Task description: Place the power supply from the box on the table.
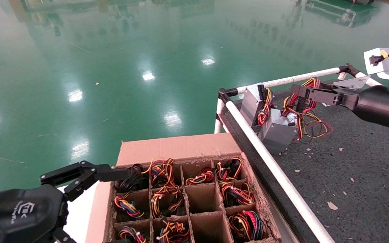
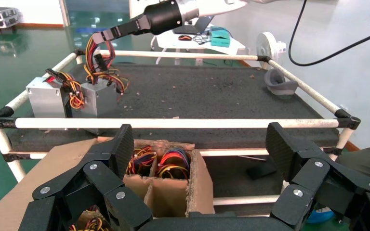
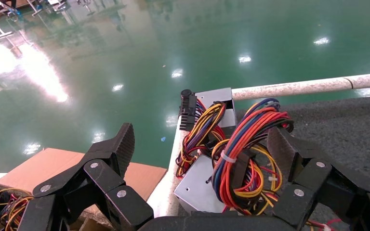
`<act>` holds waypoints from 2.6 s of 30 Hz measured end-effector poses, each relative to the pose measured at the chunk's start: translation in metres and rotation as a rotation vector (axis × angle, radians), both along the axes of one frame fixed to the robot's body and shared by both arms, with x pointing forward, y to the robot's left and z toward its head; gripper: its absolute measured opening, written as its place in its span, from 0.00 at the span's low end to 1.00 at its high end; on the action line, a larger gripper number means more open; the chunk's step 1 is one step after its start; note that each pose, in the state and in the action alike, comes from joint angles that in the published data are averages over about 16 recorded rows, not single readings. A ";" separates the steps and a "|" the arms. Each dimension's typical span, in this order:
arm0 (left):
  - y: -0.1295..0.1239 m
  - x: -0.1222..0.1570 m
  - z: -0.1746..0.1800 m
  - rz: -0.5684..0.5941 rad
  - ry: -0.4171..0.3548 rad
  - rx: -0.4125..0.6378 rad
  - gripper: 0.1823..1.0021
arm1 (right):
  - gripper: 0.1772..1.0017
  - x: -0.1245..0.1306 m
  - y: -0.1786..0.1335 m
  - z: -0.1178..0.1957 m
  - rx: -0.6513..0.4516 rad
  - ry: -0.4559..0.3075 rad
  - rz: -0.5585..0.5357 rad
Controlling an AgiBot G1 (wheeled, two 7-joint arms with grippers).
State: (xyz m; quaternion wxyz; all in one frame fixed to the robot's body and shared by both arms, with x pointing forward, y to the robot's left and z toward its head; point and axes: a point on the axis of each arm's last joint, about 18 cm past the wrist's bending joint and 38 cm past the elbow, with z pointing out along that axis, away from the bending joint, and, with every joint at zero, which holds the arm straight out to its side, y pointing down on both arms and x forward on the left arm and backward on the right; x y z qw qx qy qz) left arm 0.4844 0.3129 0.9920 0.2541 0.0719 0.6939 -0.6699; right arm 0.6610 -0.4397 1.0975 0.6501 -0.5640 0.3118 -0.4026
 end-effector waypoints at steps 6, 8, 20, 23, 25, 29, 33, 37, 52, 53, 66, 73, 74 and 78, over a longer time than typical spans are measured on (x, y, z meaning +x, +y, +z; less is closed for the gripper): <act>0.000 0.000 0.000 0.000 0.000 0.000 1.00 | 1.00 -0.004 0.001 0.014 -0.007 -0.029 0.006; 0.000 0.000 0.000 0.000 0.000 0.000 1.00 | 1.00 -0.005 0.003 0.019 -0.008 -0.039 0.008; 0.000 0.000 0.000 0.000 0.000 0.000 1.00 | 1.00 -0.008 0.010 0.032 -0.020 -0.084 0.028; 0.000 0.000 0.000 0.000 0.000 0.000 1.00 | 1.00 -0.009 0.012 0.031 -0.028 -0.095 0.038; 0.000 0.000 0.000 0.000 0.000 0.000 1.00 | 1.00 -0.010 0.012 0.030 -0.035 -0.105 0.046; 0.000 0.000 0.000 0.000 0.000 0.000 1.00 | 1.00 -0.013 0.014 0.026 -0.051 -0.128 0.069; 0.000 0.000 0.000 0.000 0.000 0.000 1.00 | 1.00 -0.018 0.016 0.021 -0.072 -0.154 0.098; 0.000 0.000 0.000 0.000 0.000 0.000 1.00 | 1.00 -0.024 0.021 0.015 -0.095 -0.179 0.131; 0.000 0.000 0.000 0.000 0.000 0.000 1.00 | 1.00 -0.059 0.048 -0.014 -0.199 -0.250 0.293; 0.000 0.000 0.000 0.000 0.000 0.000 1.00 | 1.00 -0.062 0.051 -0.017 -0.207 -0.253 0.306; 0.000 0.000 0.000 0.000 0.000 0.000 1.00 | 1.00 -0.108 0.087 -0.052 -0.306 -0.278 0.495; 0.000 0.000 0.000 0.000 0.000 0.000 1.00 | 1.00 -0.138 0.108 -0.074 -0.358 -0.277 0.616; 0.000 0.000 0.000 0.000 0.000 0.000 1.00 | 1.00 -0.143 0.112 -0.077 -0.366 -0.276 0.634; 0.000 0.000 0.000 0.001 0.000 0.000 1.00 | 1.00 -0.161 0.123 -0.089 -0.392 -0.271 0.704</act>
